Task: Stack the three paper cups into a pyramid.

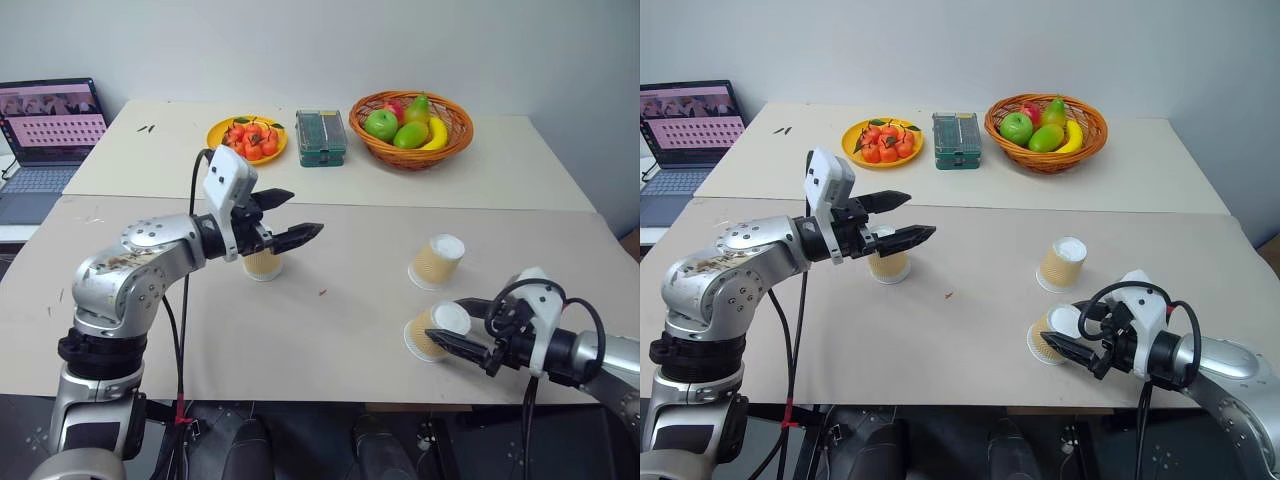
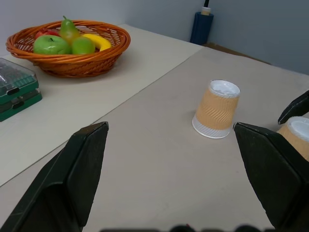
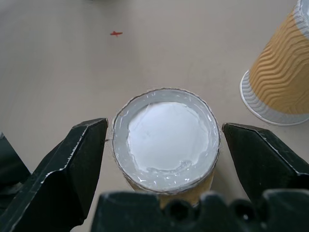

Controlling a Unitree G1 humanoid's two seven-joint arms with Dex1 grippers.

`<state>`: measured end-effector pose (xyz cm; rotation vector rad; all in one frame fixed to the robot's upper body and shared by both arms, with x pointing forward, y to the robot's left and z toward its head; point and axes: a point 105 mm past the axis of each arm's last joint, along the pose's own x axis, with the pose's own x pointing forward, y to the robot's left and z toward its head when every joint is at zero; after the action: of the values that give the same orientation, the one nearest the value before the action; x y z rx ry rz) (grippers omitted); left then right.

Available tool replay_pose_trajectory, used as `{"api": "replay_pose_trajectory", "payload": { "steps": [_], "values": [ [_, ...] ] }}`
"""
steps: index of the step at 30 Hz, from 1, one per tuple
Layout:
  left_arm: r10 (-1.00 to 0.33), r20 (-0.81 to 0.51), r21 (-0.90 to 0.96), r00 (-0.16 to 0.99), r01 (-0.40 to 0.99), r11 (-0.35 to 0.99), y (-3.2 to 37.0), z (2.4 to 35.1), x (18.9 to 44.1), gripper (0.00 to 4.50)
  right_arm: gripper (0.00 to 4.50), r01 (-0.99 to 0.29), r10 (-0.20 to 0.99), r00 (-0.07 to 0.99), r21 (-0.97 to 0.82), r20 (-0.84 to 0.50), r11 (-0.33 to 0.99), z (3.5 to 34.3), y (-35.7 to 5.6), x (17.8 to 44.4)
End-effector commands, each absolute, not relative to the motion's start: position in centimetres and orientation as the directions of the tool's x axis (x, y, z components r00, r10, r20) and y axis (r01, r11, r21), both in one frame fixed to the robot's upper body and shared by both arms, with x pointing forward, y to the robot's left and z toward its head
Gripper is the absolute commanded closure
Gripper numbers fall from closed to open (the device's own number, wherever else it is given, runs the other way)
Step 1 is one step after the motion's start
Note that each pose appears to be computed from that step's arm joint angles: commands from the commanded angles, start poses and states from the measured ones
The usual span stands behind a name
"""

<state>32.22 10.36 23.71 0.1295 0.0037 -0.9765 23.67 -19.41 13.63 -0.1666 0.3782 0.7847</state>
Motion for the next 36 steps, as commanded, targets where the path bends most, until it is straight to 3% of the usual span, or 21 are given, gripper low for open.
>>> {"api": "replay_pose_trajectory", "payload": {
  "steps": [1,4,10,16,24,36],
  "values": [
    [-0.826,-0.018,0.165,0.564,0.816,0.554,10.5,25.6,31.9,0.0,1.08,-0.723,0.663,0.652,-0.041,-0.368,0.689,14.1,-19.4,23.9],
    [-0.827,-0.003,0.162,0.563,0.816,0.555,10.6,26.1,31.9,0.0,1.83,-0.719,0.655,0.657,-0.049,-0.374,0.693,14.0,-19.6,24.1],
    [-0.824,-0.005,0.164,0.566,0.814,0.558,10.6,26.1,31.9,0.0,1.84,-0.753,0.695,0.64,-0.084,-0.327,0.653,15.7,-18.1,24.9],
    [-0.817,-0.019,0.171,0.576,0.807,0.565,10.9,25.6,31.6,0.0,1.84,-0.824,0.783,0.565,-0.117,-0.261,0.555,17.9,-13.1,27.1],
    [-0.783,-0.034,0.186,0.621,0.774,0.606,11.8,24.9,30.6,0.0,1.84,-0.877,0.835,0.479,-0.124,-0.271,0.464,17.4,-9.2,29.7],
    [-0.731,-0.034,0.181,0.682,0.723,0.666,12.6,24.3,29.3,0.0,1.84,-0.926,0.873,0.374,-0.178,-0.314,0.333,16.9,-7.1,32.7]
  ]
}}
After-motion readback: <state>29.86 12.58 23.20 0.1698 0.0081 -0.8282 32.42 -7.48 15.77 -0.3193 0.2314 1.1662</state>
